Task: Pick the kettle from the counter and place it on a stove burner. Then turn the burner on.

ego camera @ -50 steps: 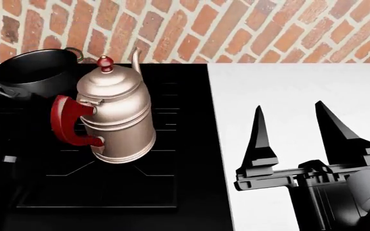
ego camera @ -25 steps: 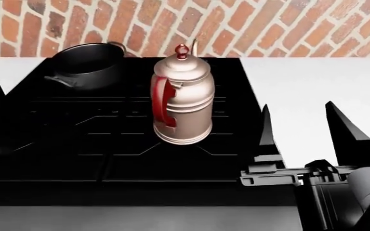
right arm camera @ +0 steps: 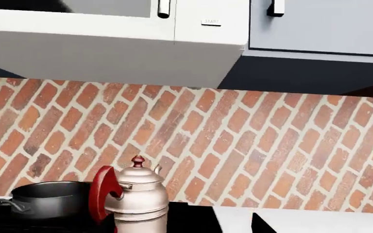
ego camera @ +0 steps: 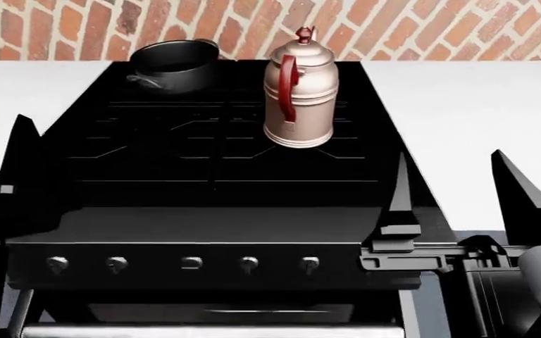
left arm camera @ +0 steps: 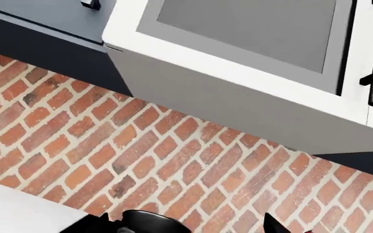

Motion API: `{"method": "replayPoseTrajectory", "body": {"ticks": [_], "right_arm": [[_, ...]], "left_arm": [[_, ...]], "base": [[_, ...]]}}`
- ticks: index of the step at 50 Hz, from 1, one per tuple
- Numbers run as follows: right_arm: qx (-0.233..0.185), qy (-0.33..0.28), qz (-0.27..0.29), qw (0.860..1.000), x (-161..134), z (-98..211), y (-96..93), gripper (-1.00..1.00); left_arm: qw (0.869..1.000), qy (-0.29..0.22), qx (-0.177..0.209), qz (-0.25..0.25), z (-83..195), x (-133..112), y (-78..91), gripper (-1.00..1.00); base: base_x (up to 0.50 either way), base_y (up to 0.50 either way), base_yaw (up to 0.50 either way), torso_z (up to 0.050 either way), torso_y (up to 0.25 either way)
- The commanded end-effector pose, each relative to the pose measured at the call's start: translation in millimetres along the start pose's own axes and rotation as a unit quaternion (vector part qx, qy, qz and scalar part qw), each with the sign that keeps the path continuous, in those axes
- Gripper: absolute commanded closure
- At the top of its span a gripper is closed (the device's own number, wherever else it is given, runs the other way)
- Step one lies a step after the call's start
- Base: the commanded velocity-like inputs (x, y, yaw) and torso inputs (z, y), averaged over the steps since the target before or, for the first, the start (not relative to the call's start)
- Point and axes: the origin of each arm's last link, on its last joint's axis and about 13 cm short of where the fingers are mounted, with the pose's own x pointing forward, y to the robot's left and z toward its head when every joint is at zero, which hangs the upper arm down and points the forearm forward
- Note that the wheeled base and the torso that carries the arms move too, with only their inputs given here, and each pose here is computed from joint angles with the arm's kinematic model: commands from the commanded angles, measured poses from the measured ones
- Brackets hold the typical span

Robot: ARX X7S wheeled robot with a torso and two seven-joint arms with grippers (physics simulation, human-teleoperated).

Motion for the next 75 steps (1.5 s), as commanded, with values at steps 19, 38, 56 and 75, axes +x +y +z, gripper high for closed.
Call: {"method": "replayPoseTrajectory", "body": {"ticks": [19, 38, 56, 75], "right_arm": [[0.031, -0.001, 0.006, 0.999, 2.8, -8.8, -7.0, -1.0], [0.038, 0.003, -0.005, 0.999, 2.5, -13.7, -12.5, -1.0], [0.037, 0.004, -0.005, 0.999, 2.3, -13.5, -12.7, -1.0], [0.039, 0.002, -0.005, 0.999, 1.8, -12.0, -12.6, -1.0]], "left_arm": [[1.0, 0.01, 0.015, -0.006, 3.1, 10.0, -15.2, -1.0], [0.998, -0.058, 0.014, 0.008, 15.3, 9.4, -20.3, -1.0], [0.998, -0.068, 0.017, 0.008, 16.8, 7.9, -21.1, -1.0], [0.997, -0.07, 0.018, 0.008, 17.0, 7.3, -22.0, -1.0]], "base": [[-0.29, 0.1, 0.0, 0.0, 0.0], [0.0, 0.0, 0.0, -0.042, -0.027], [0.0, 0.0, 0.0, -0.05, -0.019], [0.0, 0.0, 0.0, -0.05, -0.029]]}}
